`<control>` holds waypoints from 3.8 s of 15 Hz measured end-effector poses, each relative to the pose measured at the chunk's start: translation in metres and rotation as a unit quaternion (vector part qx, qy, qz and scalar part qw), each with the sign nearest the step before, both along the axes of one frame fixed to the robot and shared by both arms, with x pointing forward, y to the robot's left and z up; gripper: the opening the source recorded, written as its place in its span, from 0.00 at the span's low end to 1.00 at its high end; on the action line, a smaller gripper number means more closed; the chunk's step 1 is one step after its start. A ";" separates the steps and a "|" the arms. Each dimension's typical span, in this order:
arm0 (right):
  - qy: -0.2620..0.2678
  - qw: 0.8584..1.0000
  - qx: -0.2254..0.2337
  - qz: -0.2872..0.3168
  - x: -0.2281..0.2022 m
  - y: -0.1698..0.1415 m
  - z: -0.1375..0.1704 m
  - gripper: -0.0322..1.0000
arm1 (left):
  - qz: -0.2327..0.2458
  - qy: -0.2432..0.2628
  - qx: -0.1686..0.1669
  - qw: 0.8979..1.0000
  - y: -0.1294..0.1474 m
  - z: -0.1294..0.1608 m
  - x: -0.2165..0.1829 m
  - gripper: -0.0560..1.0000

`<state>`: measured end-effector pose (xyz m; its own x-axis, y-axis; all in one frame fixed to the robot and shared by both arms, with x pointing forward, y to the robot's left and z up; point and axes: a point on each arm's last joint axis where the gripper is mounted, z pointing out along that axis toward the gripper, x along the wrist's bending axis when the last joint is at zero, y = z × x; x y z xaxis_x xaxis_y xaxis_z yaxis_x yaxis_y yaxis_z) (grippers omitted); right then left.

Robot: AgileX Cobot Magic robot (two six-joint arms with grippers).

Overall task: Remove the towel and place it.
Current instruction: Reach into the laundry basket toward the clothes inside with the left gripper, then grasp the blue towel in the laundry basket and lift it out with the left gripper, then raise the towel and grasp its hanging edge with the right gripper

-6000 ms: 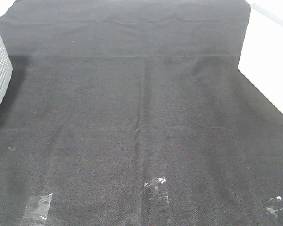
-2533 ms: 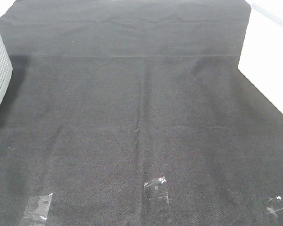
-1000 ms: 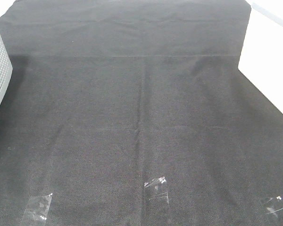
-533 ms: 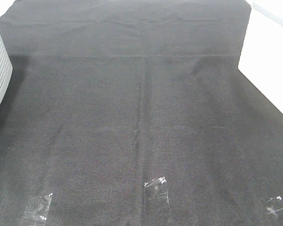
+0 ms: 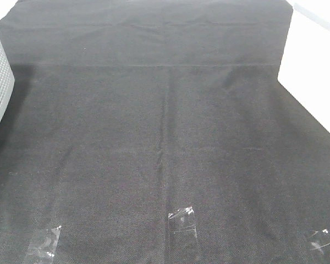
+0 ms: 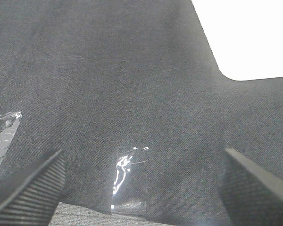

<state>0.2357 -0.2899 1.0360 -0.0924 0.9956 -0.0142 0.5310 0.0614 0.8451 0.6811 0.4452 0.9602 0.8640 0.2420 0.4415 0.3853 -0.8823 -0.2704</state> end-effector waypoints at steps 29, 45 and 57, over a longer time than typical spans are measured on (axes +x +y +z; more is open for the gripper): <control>0.000 1.000 0.000 0.000 0.000 0.000 0.000 0.83 | 0.122 -0.314 -0.040 0.941 -0.044 0.252 -0.119 0.05; -0.121 0.938 0.054 0.321 0.087 0.049 0.043 0.83 | -0.374 -0.428 -0.059 0.821 -0.291 0.324 -0.194 0.05; -0.099 0.834 0.171 0.515 0.237 0.094 -0.033 0.83 | -0.427 -0.427 -0.168 0.779 -0.329 0.325 -0.217 0.05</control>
<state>0.4727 -0.1959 1.0035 -0.9311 0.3376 0.1380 0.1932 0.1357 0.9717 0.4644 0.1160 1.2851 0.1993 -0.0339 0.9794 -0.4684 -0.8811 0.0648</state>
